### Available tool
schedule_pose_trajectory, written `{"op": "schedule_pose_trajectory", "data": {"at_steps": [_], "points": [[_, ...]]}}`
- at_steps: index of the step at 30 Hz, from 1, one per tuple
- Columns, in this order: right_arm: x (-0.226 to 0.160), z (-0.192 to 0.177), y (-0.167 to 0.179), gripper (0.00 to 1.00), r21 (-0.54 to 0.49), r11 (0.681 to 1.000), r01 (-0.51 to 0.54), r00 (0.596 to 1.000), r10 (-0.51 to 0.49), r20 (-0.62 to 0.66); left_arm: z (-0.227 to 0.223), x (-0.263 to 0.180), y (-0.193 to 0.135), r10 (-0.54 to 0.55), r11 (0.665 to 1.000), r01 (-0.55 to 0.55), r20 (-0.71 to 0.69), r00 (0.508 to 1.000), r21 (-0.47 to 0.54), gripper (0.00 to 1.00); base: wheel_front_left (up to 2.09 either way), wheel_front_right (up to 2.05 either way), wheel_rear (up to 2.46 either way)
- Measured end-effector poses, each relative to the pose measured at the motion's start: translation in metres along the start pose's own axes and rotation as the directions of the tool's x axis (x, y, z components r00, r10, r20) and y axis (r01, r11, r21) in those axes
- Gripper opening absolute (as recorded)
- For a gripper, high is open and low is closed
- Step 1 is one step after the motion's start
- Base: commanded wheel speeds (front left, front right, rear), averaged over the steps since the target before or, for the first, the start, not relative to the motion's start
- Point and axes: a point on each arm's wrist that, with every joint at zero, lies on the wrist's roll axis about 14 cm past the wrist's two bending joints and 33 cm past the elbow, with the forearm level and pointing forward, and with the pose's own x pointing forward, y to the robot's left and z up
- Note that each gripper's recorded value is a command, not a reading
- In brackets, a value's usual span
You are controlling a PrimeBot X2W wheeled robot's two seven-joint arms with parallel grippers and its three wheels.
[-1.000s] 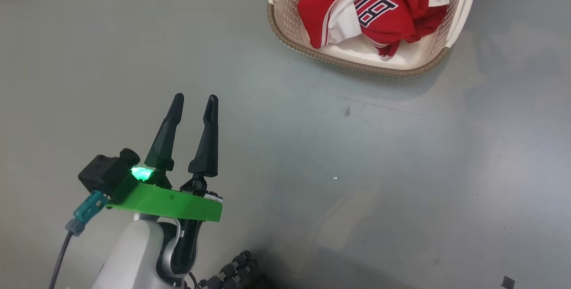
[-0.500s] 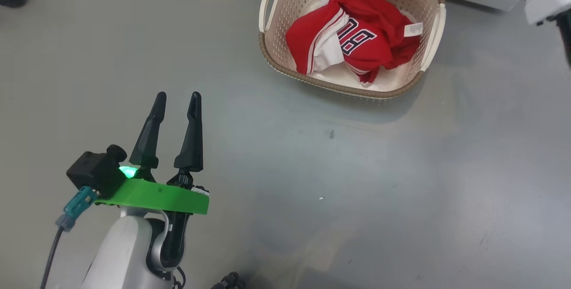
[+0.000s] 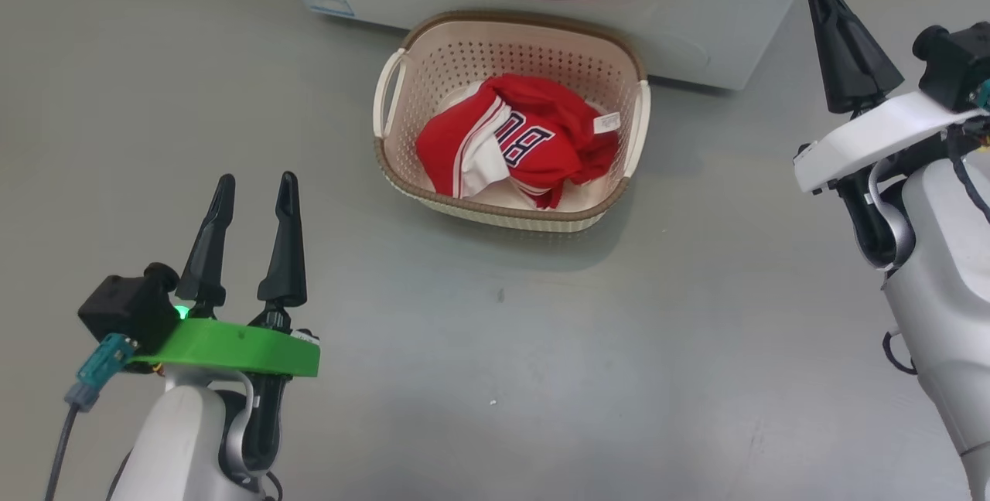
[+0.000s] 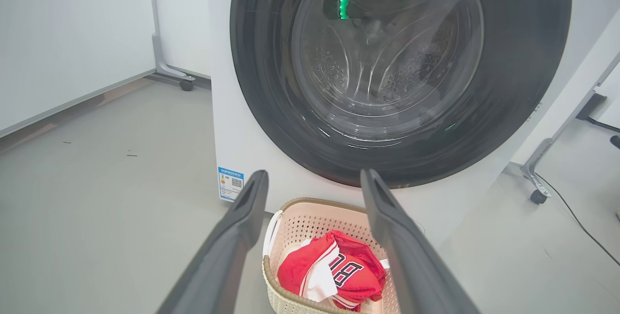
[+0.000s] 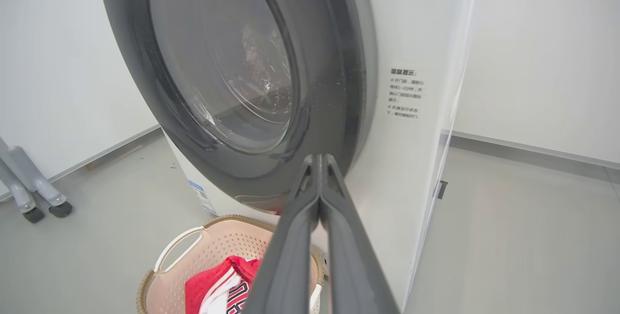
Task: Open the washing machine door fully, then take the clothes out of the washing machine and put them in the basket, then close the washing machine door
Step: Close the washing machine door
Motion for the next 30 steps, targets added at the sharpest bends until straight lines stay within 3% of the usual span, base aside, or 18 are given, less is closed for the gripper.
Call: {"op": "schedule_pose_trajectory", "data": {"at_steps": [8, 16, 25, 30], "points": [[-0.060, 0.025, -0.018, 0.00, 0.071, 0.984, 0.165, 0.984, -0.168, 0.052, -0.007, -0.012, -0.013, -0.046, 0.999, 0.045, -0.026, 0.999, -0.016, 1.00, 0.00, 0.00, 0.00], [-0.139, 0.030, -0.043, 0.00, 0.111, 0.934, 0.339, 0.936, -0.347, 0.058, -0.014, -0.020, -0.036, -0.112, 0.993, 0.110, -0.041, 0.993, -0.043, 1.00, 0.00, 0.00, 0.00], [-0.210, 0.051, -0.055, 0.00, 0.125, 0.880, 0.459, 0.873, -0.472, 0.120, -0.020, -0.035, -0.058, -0.174, 0.984, 0.171, -0.063, 0.983, -0.055, 1.00, 0.00, 0.00, 0.00], [-0.229, 0.058, -0.053, 0.00, 0.137, 0.867, 0.479, 0.855, -0.496, 0.150, -0.016, -0.038, -0.069, -0.205, 0.978, 0.202, -0.051, 0.977, -0.059, 1.00, 0.00, 0.00, 0.00]]}}
